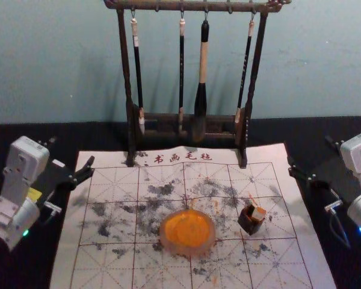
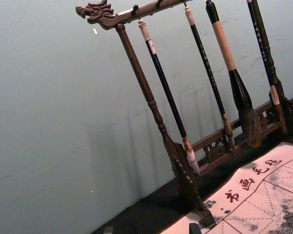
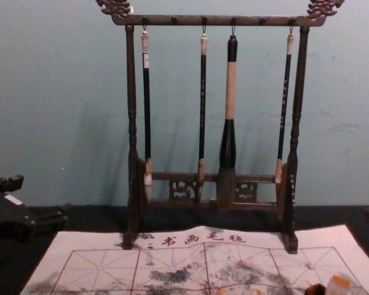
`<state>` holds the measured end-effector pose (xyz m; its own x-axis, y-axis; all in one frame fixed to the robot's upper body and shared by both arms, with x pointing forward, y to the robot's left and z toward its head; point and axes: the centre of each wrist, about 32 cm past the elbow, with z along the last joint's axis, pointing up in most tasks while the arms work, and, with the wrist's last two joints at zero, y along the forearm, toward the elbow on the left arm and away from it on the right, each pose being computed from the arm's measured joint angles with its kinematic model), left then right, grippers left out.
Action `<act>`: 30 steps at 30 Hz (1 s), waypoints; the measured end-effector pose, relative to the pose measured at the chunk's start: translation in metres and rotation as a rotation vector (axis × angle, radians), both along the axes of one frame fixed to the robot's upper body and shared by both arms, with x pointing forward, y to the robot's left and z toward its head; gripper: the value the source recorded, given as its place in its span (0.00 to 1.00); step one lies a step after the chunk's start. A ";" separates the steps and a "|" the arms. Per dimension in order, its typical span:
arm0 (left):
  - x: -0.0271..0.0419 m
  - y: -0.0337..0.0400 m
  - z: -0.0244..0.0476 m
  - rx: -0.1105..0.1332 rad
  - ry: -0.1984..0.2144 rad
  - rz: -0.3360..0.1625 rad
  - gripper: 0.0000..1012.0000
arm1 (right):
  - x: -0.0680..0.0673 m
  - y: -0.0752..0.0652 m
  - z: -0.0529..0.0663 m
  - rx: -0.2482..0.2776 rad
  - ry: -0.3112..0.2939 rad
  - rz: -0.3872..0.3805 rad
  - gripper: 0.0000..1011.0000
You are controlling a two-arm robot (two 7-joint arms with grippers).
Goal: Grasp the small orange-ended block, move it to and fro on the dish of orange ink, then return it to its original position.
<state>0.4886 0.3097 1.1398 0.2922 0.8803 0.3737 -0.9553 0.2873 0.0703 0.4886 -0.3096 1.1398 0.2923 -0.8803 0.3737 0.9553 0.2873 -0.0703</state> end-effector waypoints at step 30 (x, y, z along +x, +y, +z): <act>0.0000 0.0000 0.0000 0.000 0.000 0.000 0.99 | -0.052 -0.031 0.018 0.055 0.036 0.349 0.99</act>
<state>0.4886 0.3097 1.1398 0.2923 0.8803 0.3737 -0.9553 0.2873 0.0703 0.4362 -0.3409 1.1574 0.5909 -0.7439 0.3122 0.7962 0.6001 -0.0771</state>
